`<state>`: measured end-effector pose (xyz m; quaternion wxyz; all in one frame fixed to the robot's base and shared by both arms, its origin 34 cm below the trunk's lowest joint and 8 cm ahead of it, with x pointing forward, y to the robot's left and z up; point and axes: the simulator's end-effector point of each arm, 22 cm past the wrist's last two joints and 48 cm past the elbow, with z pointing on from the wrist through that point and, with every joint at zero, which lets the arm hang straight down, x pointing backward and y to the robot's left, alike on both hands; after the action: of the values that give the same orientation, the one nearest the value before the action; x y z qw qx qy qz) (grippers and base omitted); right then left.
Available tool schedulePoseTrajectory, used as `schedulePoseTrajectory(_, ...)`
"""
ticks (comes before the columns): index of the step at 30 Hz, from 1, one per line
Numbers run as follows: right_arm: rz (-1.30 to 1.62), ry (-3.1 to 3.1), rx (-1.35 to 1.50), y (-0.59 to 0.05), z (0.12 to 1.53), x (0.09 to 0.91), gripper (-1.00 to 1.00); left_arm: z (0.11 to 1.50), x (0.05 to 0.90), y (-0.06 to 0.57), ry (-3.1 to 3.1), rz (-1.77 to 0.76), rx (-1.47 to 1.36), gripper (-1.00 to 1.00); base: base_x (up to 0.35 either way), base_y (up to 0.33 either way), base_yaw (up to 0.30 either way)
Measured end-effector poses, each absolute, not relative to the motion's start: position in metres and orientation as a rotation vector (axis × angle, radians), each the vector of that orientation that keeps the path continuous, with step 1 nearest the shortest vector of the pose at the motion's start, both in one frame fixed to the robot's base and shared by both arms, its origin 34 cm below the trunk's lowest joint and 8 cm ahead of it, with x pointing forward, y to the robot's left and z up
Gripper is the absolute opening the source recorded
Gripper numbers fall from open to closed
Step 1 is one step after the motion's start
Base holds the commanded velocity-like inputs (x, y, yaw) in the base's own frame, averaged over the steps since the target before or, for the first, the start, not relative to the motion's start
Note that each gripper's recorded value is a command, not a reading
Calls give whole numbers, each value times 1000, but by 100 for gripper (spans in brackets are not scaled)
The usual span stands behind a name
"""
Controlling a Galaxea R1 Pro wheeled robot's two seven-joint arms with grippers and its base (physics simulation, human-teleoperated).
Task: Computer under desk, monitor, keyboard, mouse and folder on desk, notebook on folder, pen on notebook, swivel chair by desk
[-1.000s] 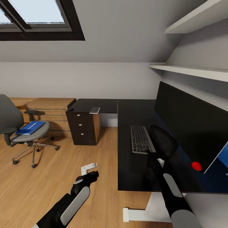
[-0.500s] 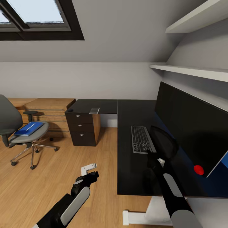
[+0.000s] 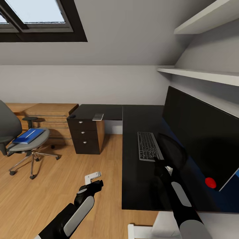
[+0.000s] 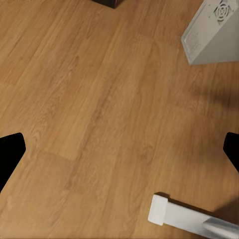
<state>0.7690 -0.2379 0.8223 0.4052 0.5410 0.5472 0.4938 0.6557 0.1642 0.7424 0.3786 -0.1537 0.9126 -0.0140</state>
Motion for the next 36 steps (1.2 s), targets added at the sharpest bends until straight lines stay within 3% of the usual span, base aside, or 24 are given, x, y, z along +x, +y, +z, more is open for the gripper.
schedulePoseTrajectory(36,1244,1383,1363,-237,822,769,-100,742,656,165,2333,-35,-394,100,37,-15,0)
